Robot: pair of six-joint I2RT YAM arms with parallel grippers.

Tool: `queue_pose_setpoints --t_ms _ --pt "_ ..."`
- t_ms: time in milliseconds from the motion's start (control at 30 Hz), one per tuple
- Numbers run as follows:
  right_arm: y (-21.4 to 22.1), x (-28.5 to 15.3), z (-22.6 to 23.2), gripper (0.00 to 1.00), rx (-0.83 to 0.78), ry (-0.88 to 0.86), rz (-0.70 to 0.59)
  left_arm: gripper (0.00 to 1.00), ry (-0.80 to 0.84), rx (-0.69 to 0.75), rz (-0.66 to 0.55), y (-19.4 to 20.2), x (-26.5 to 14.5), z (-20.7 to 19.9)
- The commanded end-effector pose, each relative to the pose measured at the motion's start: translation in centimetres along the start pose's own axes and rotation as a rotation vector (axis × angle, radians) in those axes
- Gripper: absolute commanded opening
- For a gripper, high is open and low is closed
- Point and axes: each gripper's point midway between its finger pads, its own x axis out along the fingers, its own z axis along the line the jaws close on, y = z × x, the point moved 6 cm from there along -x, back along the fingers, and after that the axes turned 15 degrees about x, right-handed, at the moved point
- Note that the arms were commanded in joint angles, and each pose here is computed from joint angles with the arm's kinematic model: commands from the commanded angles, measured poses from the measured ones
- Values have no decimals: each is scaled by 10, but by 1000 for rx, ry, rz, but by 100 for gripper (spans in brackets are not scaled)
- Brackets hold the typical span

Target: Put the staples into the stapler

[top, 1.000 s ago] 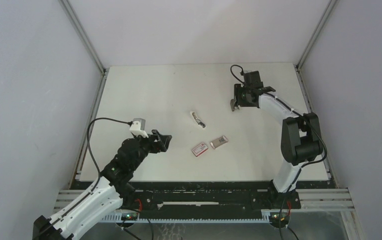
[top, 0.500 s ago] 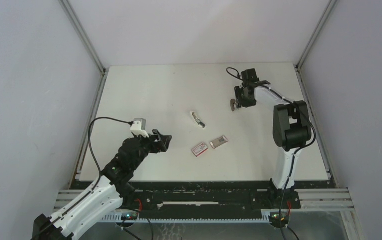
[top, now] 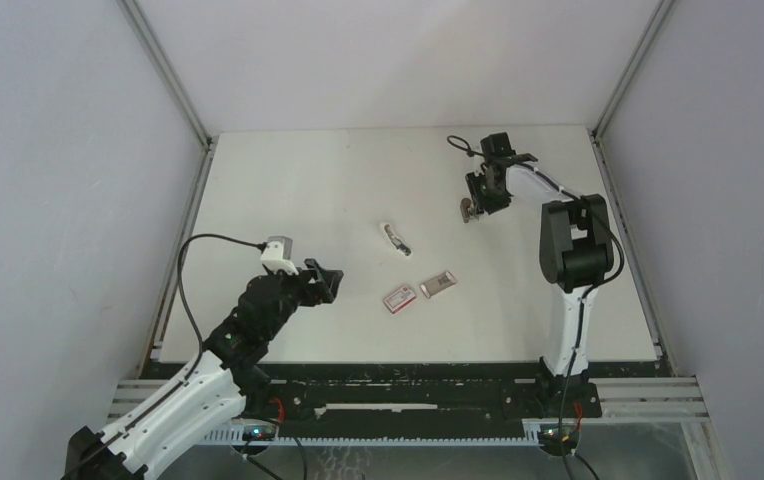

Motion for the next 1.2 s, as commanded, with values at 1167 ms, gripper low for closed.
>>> queue_pose_setpoints --t_ms 1167 --pt "87 -135 95 5 115 -348 -4 75 454 129 -52 -68 65 -151"
